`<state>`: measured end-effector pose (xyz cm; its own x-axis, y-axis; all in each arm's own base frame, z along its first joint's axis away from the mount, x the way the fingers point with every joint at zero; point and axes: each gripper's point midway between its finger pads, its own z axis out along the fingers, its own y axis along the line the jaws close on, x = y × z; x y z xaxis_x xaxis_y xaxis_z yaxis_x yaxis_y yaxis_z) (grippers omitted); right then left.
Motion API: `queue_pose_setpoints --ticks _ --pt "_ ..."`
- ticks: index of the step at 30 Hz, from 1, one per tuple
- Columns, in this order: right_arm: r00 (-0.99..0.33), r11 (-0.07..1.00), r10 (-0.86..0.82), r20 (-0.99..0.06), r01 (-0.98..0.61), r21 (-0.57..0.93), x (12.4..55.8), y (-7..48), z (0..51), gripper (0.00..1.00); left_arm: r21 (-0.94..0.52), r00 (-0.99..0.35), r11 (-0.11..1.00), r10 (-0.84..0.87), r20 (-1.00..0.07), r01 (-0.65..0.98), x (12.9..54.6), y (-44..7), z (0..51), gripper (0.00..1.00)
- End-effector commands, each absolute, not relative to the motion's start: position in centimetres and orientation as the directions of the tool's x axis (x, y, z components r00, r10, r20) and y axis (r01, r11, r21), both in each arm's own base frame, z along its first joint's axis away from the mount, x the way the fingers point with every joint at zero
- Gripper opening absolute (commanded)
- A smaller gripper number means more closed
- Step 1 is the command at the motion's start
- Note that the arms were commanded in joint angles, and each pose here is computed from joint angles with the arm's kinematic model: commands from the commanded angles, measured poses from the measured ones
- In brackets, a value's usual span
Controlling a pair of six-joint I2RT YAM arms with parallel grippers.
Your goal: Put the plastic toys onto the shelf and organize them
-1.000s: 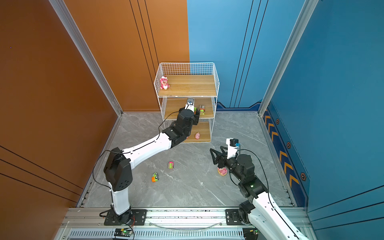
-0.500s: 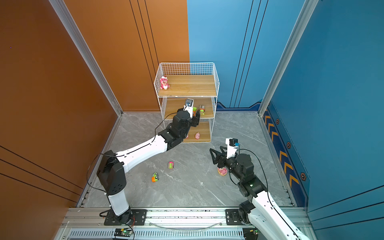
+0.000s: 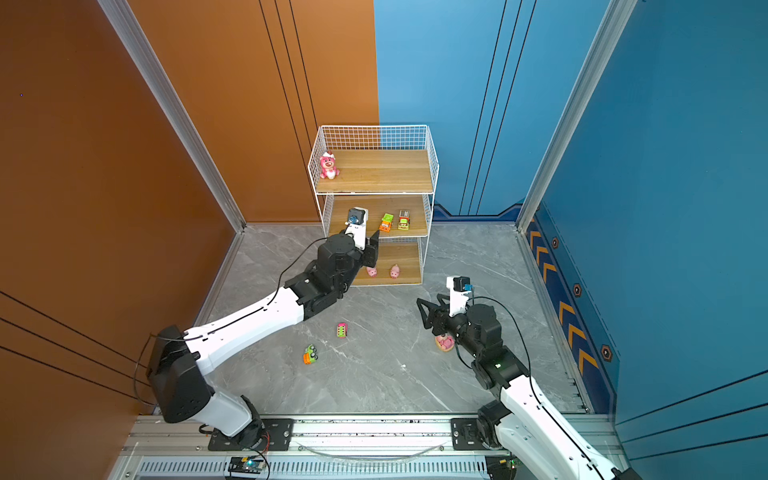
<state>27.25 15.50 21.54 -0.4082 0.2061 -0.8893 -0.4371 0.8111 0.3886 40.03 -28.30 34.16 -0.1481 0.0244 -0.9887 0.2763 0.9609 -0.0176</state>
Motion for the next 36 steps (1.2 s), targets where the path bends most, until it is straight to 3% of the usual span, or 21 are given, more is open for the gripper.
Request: queue_pose_setpoints --ticks 1,5,11,18,22,36 --pt "-0.373 0.807 0.188 -0.909 -0.468 0.359 27.5 16.1 23.4 0.72 -0.073 -0.256 0.962 -0.003 -0.967 0.264 39.5 -26.1 32.0 0.49" --pt "-0.369 0.822 0.181 -0.912 -0.451 0.346 27.8 15.9 23.5 0.71 -0.139 -0.333 0.955 -0.046 -0.942 0.261 39.8 -25.1 30.3 0.41" --pt "-0.365 0.836 0.178 -0.914 -0.434 0.336 28.5 15.8 23.4 0.71 -0.197 -0.344 0.939 -0.093 -0.934 0.281 41.0 -26.7 29.4 0.32" --pt "-0.360 0.839 0.184 -0.914 -0.428 0.337 28.4 15.4 23.1 0.71 -0.179 -0.320 0.942 -0.082 -0.944 0.286 43.0 -29.2 29.8 0.07" --pt "-0.352 0.836 0.194 -0.916 -0.429 0.342 28.0 15.1 23.2 0.71 -0.160 -0.309 0.943 -0.066 -0.949 0.291 44.1 -29.8 29.9 0.00" --pt "-0.319 0.815 0.224 -0.921 -0.456 0.356 27.0 15.0 24.0 0.71 -0.143 -0.254 0.925 -0.053 -0.966 0.351 46.5 -30.8 30.0 0.00"
